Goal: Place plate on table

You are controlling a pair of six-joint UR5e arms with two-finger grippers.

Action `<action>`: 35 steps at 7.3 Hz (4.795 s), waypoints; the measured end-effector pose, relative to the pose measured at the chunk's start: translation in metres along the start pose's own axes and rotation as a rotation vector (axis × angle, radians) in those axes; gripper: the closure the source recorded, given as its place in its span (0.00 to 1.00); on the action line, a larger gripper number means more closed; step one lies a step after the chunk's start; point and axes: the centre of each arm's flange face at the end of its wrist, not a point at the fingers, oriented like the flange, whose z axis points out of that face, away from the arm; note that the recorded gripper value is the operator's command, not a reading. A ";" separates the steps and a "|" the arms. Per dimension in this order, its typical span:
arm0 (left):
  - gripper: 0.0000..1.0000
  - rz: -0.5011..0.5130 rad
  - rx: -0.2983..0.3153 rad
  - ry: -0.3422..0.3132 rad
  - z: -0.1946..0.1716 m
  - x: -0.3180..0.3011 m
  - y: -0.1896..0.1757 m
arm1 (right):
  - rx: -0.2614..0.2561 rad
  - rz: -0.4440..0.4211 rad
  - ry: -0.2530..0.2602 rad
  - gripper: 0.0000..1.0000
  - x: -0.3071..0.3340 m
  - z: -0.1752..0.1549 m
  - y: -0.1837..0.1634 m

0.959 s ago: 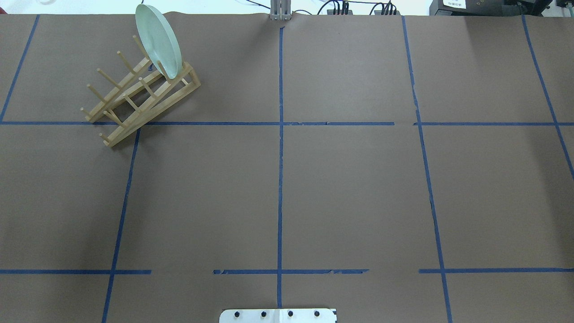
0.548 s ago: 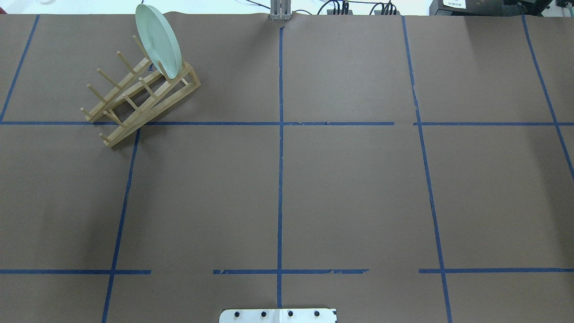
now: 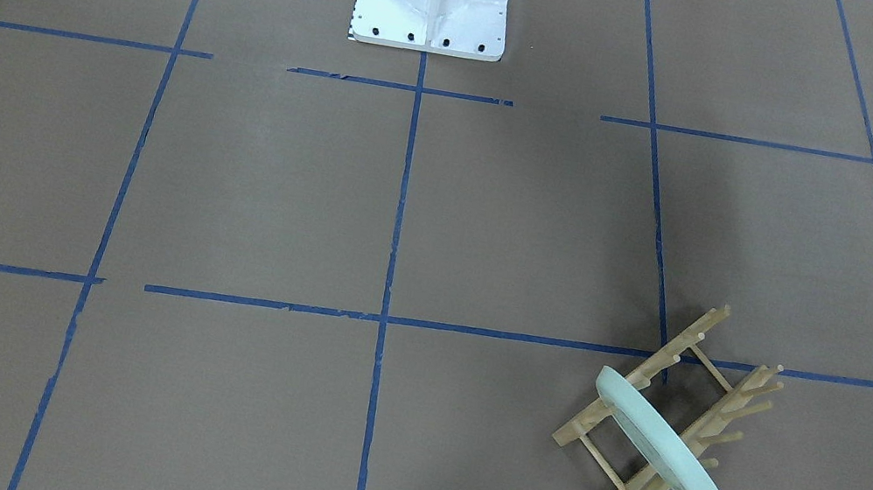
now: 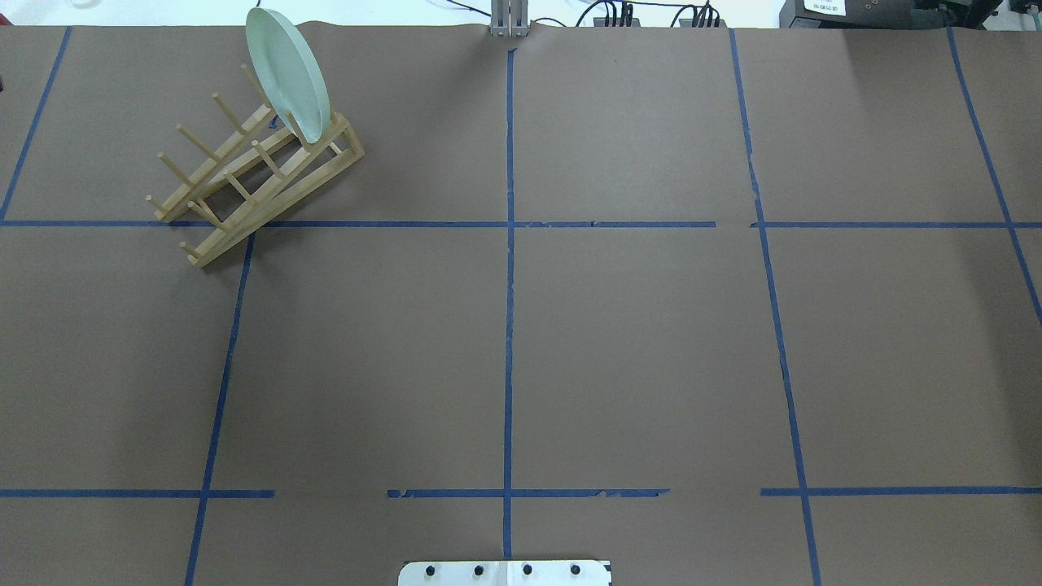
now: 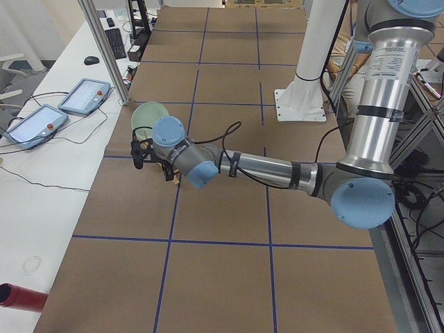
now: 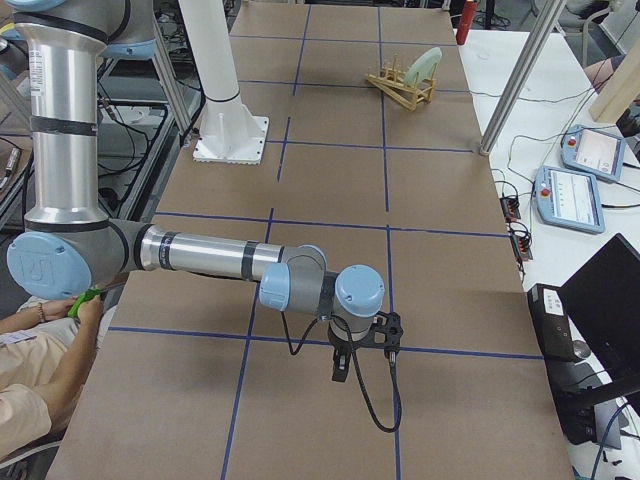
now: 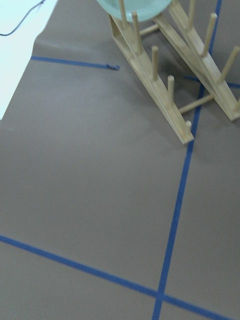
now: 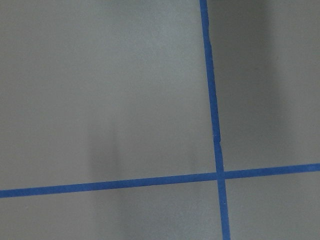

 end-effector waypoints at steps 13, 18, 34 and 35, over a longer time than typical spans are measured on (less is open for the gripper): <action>1.00 -0.280 0.240 0.284 0.168 0.215 0.032 | 0.001 -0.001 0.000 0.00 0.000 0.000 0.000; 1.00 -0.239 0.294 0.411 0.088 0.254 0.025 | 0.000 0.000 0.000 0.00 0.000 0.000 0.000; 0.00 0.032 -0.033 -0.659 0.295 0.355 0.334 | 0.001 -0.001 0.000 0.00 -0.001 -0.001 0.000; 0.00 0.056 -0.013 -0.597 0.251 0.365 0.285 | 0.001 -0.001 0.000 0.00 -0.001 -0.001 0.000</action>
